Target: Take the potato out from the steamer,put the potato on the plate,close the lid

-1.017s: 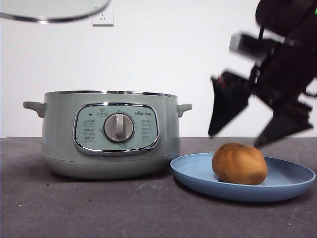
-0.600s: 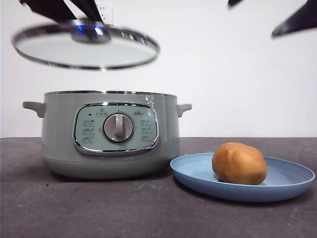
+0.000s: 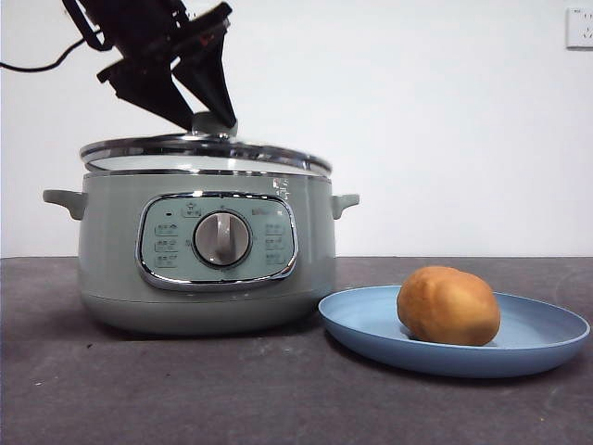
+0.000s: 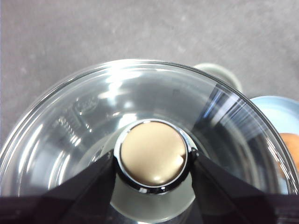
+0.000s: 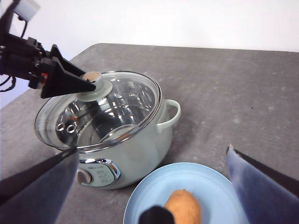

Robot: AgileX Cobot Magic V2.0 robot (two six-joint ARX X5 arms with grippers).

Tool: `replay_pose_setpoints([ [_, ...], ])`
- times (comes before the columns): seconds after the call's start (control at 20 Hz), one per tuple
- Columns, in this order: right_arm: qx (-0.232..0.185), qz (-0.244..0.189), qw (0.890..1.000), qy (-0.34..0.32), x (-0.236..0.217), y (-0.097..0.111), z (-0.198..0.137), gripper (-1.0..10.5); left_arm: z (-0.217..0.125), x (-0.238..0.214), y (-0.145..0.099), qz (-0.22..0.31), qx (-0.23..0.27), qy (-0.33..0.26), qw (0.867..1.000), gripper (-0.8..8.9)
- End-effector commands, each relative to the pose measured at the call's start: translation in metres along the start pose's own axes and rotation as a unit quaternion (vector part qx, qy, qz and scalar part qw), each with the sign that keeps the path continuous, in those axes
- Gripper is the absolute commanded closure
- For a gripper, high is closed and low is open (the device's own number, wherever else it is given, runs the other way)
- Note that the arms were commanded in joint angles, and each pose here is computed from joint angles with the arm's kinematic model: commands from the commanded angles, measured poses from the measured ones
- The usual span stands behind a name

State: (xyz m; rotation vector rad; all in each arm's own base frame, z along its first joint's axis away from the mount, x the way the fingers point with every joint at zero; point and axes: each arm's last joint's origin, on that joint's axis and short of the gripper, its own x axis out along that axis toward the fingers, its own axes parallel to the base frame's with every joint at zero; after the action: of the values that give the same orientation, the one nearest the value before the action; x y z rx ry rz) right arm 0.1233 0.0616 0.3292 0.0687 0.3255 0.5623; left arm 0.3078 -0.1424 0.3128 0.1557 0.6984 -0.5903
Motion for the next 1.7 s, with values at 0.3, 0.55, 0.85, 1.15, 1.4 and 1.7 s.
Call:
replay_pose_setpoints([
  [0.3,0.0,-0.001,1.0,-0.002,-0.001,0.0,0.001,3.8,0.004,0.003,0.001,0.008,0.008,-0.013,1.0,8.22],
  [0.55,0.0,0.002,1.0,0.0,-0.001,0.0,0.001,3.8,-0.007,0.02,0.003,0.002,-0.002,0.034,0.999,7.91],
  [0.85,0.002,0.002,1.0,0.011,-0.001,0.0,-0.002,3.8,-0.01,0.022,0.003,0.001,-0.008,0.053,0.999,3.96],
  [1.15,0.002,0.002,1.0,0.012,-0.001,0.0,-0.002,3.8,-0.011,0.017,0.002,0.002,-0.009,0.058,0.998,3.96],
  [1.4,0.003,0.002,1.0,0.013,-0.001,0.0,-0.002,3.8,0.001,-0.023,-0.004,0.008,0.0,0.004,1.0,3.96],
  [1.7,0.017,0.03,0.999,0.041,-0.001,0.002,-0.007,3.8,-0.006,-0.109,-0.02,0.006,0.006,-0.032,0.999,3.98],
])
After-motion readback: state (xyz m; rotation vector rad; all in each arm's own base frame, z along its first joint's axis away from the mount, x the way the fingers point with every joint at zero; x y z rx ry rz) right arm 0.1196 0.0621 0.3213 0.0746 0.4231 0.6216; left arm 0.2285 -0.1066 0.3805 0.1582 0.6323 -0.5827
